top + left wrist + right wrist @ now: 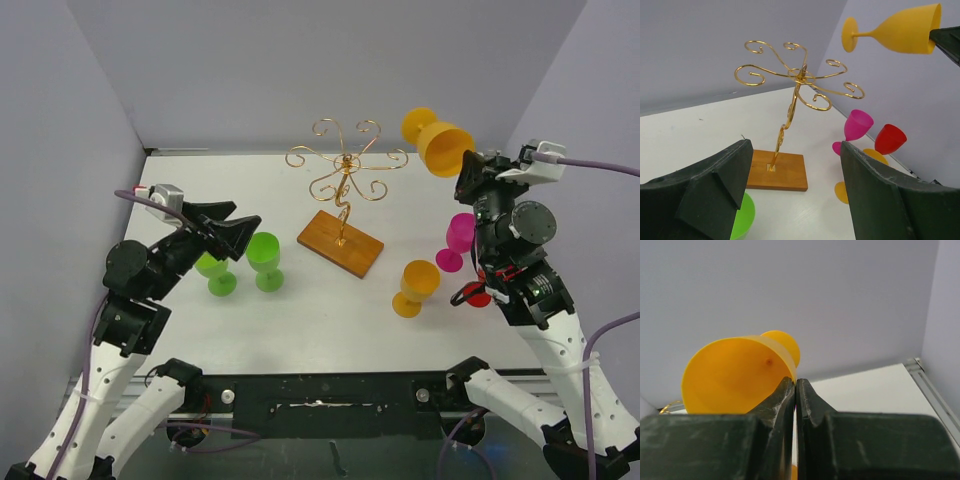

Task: Place the wine glass upside down on the wine glass rack

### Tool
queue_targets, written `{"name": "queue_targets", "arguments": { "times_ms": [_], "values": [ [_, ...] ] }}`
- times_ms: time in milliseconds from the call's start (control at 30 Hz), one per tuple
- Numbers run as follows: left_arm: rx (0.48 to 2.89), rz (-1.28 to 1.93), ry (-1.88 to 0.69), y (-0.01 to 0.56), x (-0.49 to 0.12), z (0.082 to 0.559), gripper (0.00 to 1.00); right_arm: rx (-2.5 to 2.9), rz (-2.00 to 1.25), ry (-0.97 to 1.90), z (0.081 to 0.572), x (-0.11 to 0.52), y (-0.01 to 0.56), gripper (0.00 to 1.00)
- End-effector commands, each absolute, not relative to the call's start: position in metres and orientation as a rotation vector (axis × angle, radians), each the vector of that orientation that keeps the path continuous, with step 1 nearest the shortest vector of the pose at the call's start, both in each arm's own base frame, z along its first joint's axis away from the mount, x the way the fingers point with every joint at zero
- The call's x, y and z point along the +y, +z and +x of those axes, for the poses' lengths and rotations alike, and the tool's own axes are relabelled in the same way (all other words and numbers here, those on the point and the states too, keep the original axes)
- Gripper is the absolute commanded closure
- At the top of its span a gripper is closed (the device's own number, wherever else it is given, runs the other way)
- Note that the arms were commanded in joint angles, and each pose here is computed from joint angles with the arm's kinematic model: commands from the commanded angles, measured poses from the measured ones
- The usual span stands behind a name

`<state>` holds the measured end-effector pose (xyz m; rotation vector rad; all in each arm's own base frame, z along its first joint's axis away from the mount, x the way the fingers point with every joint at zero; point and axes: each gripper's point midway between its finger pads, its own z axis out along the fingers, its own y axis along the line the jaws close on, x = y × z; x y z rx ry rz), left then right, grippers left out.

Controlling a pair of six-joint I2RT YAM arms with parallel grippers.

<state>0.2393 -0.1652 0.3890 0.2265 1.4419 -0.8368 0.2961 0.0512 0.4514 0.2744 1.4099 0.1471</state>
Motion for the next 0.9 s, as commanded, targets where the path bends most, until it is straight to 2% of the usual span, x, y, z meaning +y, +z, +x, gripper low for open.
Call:
{"name": "queue_targets", "arguments": {
  "times_ms": [0, 167, 367, 500, 867],
  "values": [
    [1.295, 0.21, -0.936, 0.442, -0.169, 0.227, 0.31, 1.131, 0.144, 0.314, 0.281, 0.077, 0.531, 1.0],
    [1.314, 0.13, -0.972, 0.448, -0.169, 0.236, 0.31, 1.025, -0.03, 0.488, 0.278, 0.124, 0.556, 1.0],
    [1.312, -0.028, -1.061, 0.457, -0.166, 0.245, 0.31, 0.972, -0.205, 0.607, 0.278, 0.183, 0.557, 1.0],
    [1.181, -0.264, -1.235, 0.48, -0.154, 0.248, 0.31, 0.939, -0.293, 0.627, 0.28, 0.221, 0.552, 1.0],
    [1.022, -0.474, -1.493, 0.51, -0.143, 0.243, 0.32, 0.854, -0.394, 0.748, 0.269, 0.284, 0.547, 1.0]
  ]
}}
